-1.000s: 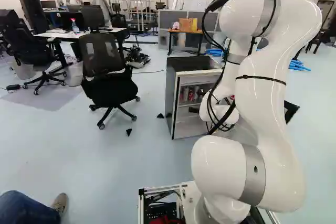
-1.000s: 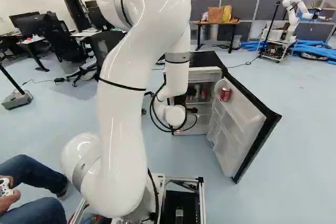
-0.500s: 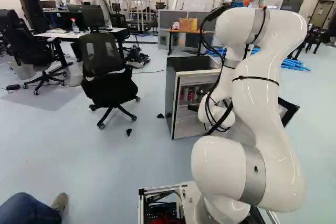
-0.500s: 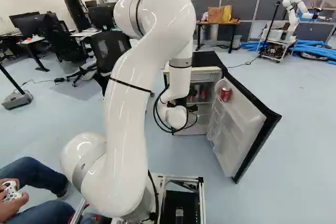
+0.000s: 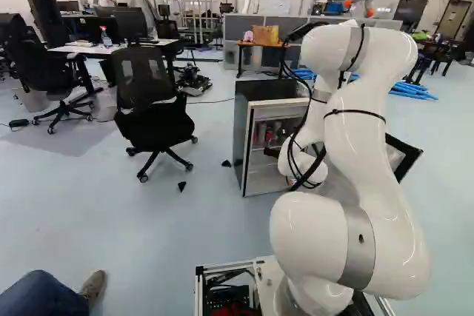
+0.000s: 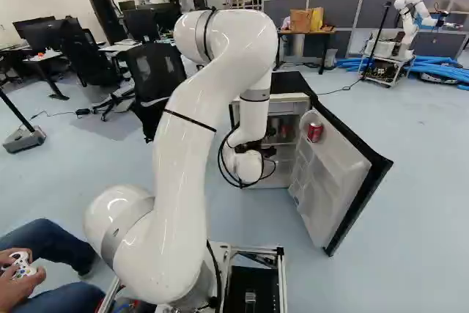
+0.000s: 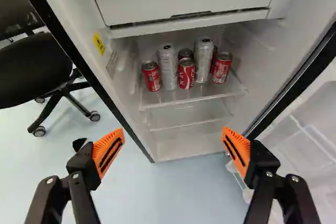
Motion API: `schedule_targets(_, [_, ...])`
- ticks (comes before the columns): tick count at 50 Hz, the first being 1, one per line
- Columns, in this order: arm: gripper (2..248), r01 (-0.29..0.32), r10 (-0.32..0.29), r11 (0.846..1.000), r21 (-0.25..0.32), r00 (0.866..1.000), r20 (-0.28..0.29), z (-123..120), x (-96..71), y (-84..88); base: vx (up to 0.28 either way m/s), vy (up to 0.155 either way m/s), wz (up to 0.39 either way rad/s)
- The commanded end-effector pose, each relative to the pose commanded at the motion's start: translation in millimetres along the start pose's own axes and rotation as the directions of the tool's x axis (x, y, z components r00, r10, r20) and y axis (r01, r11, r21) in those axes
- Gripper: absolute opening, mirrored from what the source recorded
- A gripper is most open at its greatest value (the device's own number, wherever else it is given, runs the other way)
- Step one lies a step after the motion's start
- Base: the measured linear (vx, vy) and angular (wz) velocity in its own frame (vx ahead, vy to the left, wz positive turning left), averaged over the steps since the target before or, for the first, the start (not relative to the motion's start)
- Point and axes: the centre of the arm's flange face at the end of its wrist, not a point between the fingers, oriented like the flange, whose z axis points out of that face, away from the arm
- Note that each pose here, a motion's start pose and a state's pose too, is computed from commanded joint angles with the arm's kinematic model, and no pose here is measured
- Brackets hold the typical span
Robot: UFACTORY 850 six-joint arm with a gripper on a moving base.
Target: Grab a drink from the fridge
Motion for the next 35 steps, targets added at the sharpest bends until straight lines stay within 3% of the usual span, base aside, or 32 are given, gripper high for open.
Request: schedule_targets(35, [247,-0.022,0.018,0.999,-0.040,0.995,-0.102,39.5,-23.1,19.3,0.000,0.000,0.000])
